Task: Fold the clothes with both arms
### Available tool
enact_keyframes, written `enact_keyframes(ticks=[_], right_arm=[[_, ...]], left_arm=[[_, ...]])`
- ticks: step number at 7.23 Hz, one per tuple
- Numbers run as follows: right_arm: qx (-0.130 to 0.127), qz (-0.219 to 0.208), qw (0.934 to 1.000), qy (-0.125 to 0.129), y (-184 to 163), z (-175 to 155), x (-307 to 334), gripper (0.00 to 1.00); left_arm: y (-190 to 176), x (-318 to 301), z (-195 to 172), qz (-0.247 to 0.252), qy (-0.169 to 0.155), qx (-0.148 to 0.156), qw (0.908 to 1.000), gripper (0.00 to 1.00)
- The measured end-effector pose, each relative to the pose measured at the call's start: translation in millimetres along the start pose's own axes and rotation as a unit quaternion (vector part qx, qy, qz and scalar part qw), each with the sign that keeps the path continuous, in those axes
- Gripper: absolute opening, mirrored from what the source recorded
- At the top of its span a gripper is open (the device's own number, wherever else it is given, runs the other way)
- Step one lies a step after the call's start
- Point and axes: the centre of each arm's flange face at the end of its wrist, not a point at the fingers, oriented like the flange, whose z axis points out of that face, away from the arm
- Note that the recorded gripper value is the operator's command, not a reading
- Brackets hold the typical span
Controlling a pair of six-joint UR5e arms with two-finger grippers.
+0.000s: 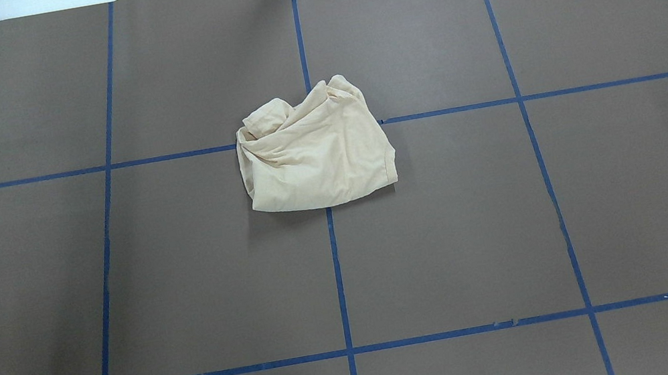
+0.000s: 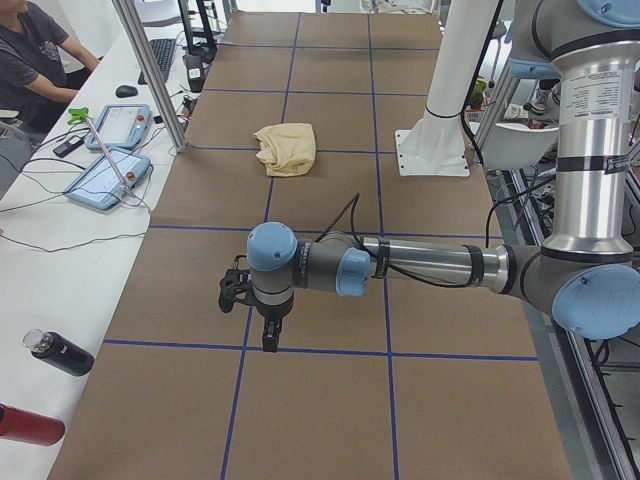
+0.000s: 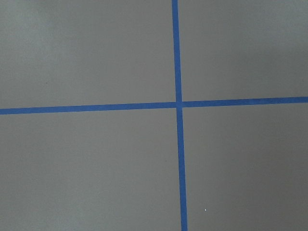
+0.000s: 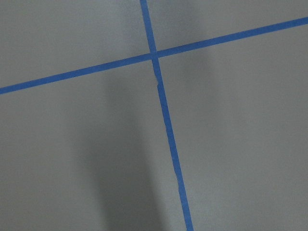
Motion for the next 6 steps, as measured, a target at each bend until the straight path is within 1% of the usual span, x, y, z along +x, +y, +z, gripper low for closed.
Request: enact_keyframes(ticks=[2, 4, 6], right_arm=[[-0.001, 0.001, 1.0000, 0.007, 0, -4, -5, 1.00], [0.006, -0.011, 0.9997, 0.019, -7, -7, -10, 1.00], [0.008, -0.019, 0.9995, 0.026, -15, -7, -16, 1.00]], left_arm=[[0, 0, 0, 0.000, 0.000, 0.000, 1.0000, 1.00], [0, 0, 0, 0.003, 0.000, 0.001, 1.0000, 1.00], [0, -1, 2, 0.005, 0.000, 0.001, 1.0000, 1.00]])
